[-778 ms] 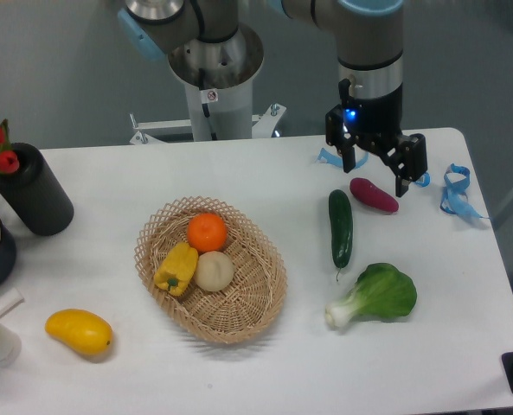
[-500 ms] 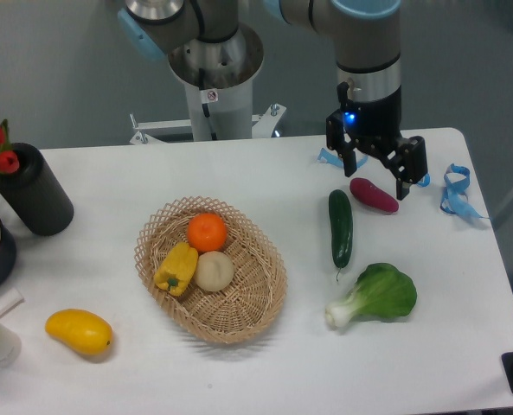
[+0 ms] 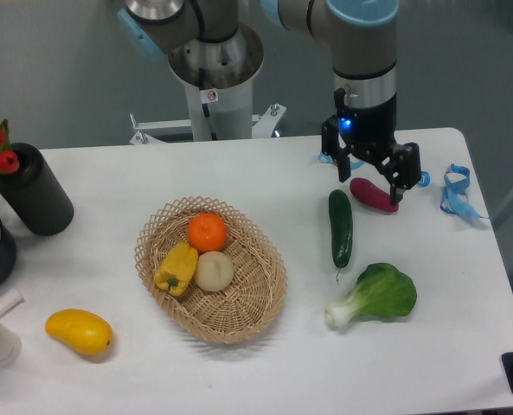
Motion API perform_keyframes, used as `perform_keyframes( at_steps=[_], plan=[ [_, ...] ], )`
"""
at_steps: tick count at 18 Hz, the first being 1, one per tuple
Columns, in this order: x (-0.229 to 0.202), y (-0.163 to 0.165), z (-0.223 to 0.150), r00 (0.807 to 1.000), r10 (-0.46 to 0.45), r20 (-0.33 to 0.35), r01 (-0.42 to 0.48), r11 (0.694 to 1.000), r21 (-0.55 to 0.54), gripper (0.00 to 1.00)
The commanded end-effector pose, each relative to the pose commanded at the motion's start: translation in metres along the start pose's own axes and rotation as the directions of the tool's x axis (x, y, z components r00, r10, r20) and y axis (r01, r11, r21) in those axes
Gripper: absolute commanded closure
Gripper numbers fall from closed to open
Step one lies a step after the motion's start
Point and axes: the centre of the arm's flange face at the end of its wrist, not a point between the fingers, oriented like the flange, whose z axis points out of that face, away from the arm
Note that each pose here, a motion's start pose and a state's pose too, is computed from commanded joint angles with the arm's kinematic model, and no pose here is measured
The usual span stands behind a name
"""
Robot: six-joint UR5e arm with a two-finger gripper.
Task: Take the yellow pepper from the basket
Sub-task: 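Move the open gripper over the wicker basket toward the yellow pepper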
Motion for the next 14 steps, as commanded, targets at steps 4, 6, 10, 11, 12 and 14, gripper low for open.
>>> perform_keyframes(
  at_steps=[4, 6, 10, 11, 12, 14],
  plan=[
    [0.012, -0.013, 0.012, 0.987, -0.162, -0.014, 0.162, 0.986, 0.046, 0.0],
    [0.02, -0.026, 0.022, 0.977, -0.209, -0.045, 0.211, 0.976, 0.056, 0.0],
    [0.034, -0.048, 0.04, 0.936, -0.334, -0.114, 0.342, 0.937, 0.064, 0.0],
    [0.039, -0.05, 0.05, 0.929, -0.347, -0.131, 0.356, 0.933, 0.049, 0.0],
    [0.043, -0.053, 0.057, 0.923, -0.356, -0.144, 0.365, 0.93, 0.04, 0.0],
    [0.057, -0.067, 0.069, 0.915, -0.364, -0.172, 0.374, 0.927, 0.027, 0.0]
  ],
)
